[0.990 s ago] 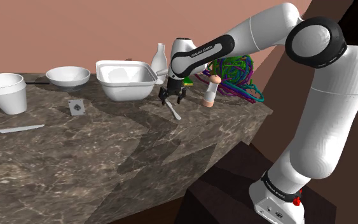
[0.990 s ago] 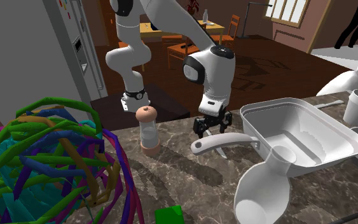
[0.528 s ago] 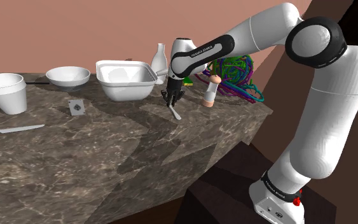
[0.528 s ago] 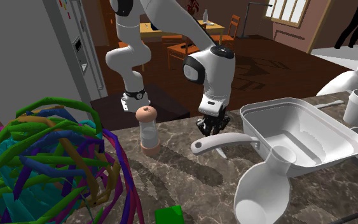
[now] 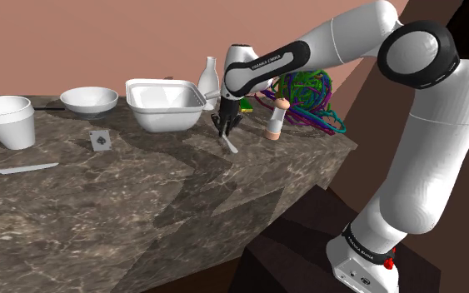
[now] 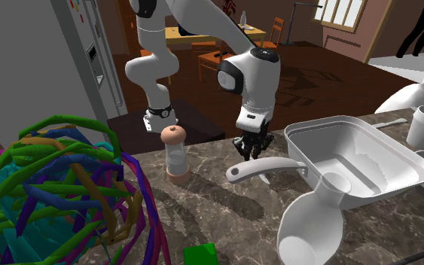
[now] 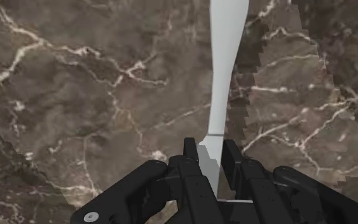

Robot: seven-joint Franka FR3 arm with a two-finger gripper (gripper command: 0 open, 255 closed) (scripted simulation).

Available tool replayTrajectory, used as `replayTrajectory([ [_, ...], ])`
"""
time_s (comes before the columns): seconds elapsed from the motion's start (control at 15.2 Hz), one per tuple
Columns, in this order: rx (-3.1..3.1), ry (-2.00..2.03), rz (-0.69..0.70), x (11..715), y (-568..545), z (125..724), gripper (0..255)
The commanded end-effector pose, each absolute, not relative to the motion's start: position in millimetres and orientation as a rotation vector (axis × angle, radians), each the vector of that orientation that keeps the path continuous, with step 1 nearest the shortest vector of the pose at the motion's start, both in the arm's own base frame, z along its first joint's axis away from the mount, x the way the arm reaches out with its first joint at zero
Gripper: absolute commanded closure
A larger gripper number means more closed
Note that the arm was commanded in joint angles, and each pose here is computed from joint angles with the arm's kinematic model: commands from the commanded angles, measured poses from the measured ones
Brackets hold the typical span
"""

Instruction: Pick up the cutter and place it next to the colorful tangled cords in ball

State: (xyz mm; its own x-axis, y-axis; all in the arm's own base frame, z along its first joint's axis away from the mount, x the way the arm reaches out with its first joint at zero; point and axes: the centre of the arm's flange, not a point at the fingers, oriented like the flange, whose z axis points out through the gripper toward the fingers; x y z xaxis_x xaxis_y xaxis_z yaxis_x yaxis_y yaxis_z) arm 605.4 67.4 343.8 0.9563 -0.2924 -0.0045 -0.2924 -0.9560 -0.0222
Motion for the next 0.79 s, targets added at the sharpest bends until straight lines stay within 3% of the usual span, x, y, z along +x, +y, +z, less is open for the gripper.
replayTrajectory([
  [0.0,-3.085,0.461,0.002,605,67,354,255],
  [0.73,-3.085,0.461,0.002,605,67,412,255],
])
